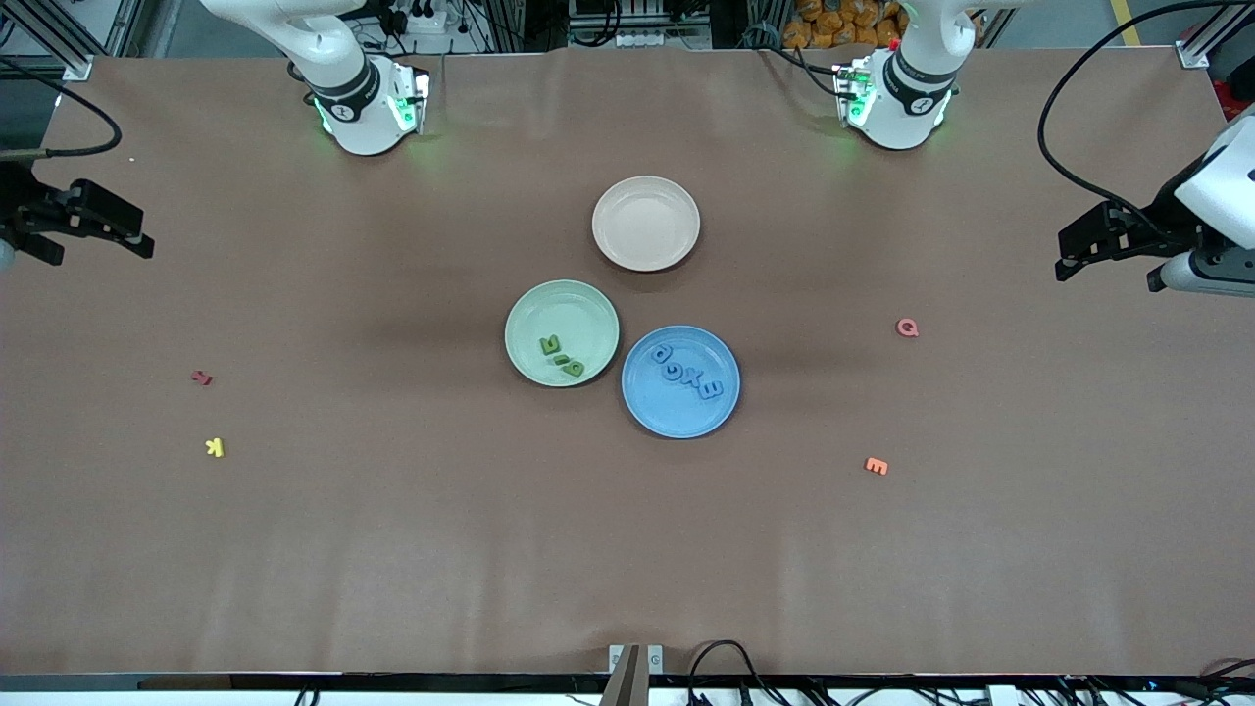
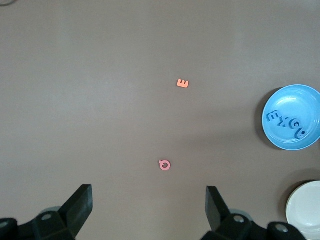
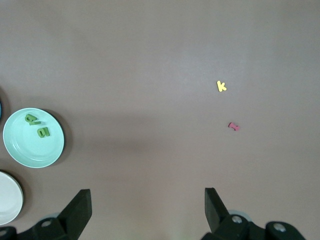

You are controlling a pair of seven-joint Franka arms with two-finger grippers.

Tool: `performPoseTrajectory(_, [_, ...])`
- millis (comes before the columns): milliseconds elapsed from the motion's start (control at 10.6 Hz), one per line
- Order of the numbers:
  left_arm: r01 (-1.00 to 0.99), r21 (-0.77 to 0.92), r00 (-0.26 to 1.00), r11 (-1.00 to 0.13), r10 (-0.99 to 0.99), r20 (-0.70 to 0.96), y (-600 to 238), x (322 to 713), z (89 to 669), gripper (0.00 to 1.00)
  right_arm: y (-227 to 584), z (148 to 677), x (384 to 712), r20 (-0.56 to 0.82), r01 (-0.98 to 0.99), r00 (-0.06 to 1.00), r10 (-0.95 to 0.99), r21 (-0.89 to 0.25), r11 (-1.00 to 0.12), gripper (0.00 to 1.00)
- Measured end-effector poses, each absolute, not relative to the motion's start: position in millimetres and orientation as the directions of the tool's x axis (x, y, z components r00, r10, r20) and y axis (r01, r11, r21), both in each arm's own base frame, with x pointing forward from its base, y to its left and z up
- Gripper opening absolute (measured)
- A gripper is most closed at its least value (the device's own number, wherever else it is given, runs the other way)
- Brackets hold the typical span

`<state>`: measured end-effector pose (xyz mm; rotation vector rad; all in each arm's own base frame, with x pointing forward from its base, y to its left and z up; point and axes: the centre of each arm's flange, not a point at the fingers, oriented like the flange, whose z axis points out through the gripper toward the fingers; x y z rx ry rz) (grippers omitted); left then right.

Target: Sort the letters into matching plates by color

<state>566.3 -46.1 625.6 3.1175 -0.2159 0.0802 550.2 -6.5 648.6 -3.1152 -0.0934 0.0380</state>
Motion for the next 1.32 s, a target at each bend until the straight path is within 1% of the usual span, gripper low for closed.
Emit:
performPoseTrajectory(283, [-0.139, 0.015, 0.989, -0.99, -0.138, 0.053, -47, 566, 626, 1.0, -6, 637, 543, -0.017, 0.061, 0.998, 0.062, -0.029, -0.998, 1.0])
performPoseTrajectory(661, [-0.14, 0.016, 0.989, -0.99, -0.139, 0.053, -47, 566, 626, 1.0, -6, 628, 553, 0.017, 0.057, 0.998, 0.057, -0.022, -0.998, 1.0])
performPoseTrajectory(850, [-0.139, 0.016, 0.989, -0.99, -0.138, 0.053, -47, 566, 626, 1.0, -5, 626, 560, 0.044, 0.002, 0.999, 0.001, -0.015, -1.0, 1.0])
performPoseTrajectory(1322, [-0.139, 0.016, 0.989, -0.99, -0.138, 0.054, -47, 566, 626, 1.0, -3, 621, 565, 0.048, -0.042, 0.998, -0.041, 0.005, -0.999, 1.0])
